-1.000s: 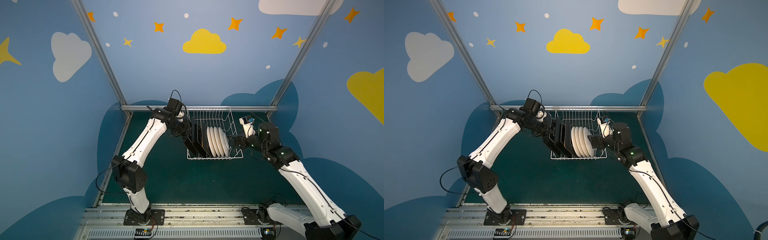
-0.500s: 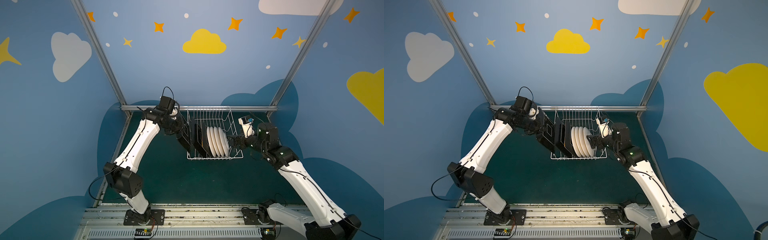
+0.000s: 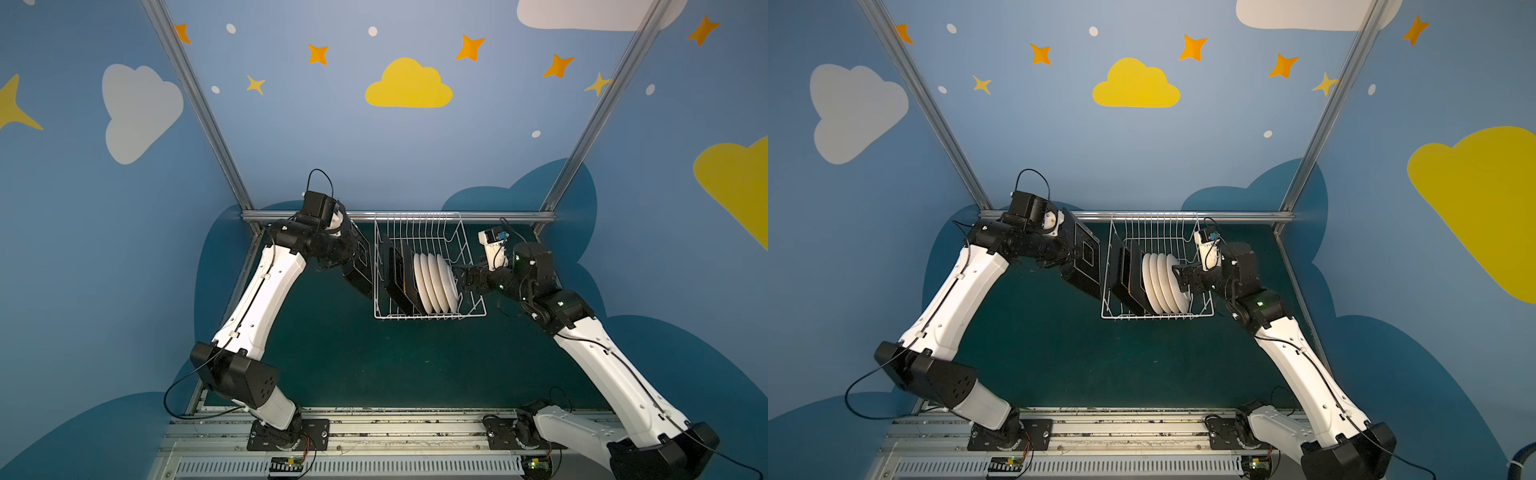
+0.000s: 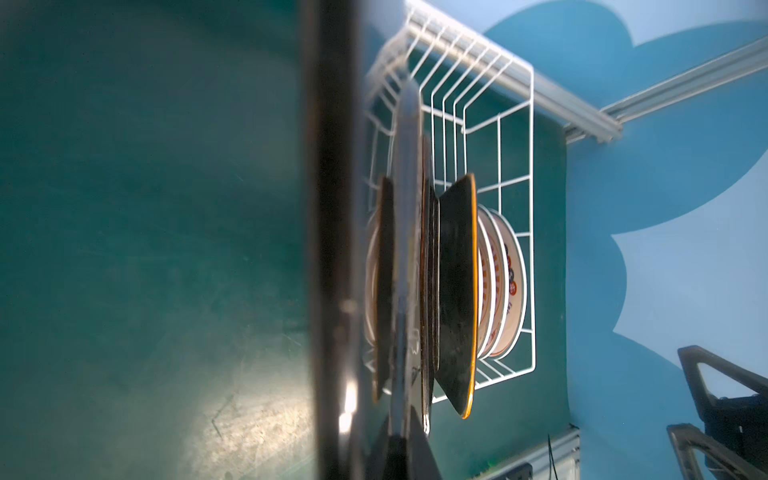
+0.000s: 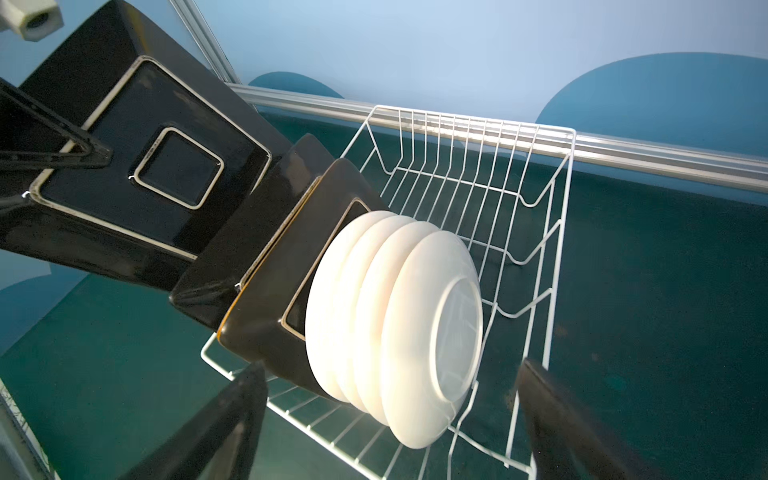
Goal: Unload the plates from the dish rack
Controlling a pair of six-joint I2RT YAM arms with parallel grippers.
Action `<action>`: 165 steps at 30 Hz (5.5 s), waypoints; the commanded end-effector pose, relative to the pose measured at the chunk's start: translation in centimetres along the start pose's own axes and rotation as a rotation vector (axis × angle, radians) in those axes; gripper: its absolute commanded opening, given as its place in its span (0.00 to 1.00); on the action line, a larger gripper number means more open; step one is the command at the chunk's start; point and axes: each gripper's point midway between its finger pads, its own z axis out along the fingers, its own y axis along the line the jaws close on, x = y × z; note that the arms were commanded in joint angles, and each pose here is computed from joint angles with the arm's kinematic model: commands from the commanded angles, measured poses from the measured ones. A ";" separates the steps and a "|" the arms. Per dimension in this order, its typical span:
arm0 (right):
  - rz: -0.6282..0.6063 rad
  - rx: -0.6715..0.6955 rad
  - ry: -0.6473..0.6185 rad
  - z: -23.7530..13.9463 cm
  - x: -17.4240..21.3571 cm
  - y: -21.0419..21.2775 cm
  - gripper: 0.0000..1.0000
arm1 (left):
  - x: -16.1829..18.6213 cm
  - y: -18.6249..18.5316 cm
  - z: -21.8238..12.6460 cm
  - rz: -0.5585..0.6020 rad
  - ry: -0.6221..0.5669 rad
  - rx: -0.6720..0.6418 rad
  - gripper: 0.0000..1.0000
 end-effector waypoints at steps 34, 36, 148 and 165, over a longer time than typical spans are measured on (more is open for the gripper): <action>0.635 -0.339 0.069 3.6 -10.6 6.2 0.92 | -3.4 -6.3 -8.8 1.159 -0.849 -0.076 0.03; 0.654 -0.346 0.070 3.9 -10.7 6.3 0.93 | -3.1 -6.1 -8.7 1.202 -0.860 -0.098 0.03; 0.817 -0.679 0.057 7.2 -13.0 8.2 0.00 | 0.5 -1.0 -9.2 0.838 -0.678 -0.078 1.00; 0.700 -0.765 0.029 6.0 -13.3 8.8 0.00 | -4.6 -3.1 -7.4 0.162 -0.373 0.508 1.00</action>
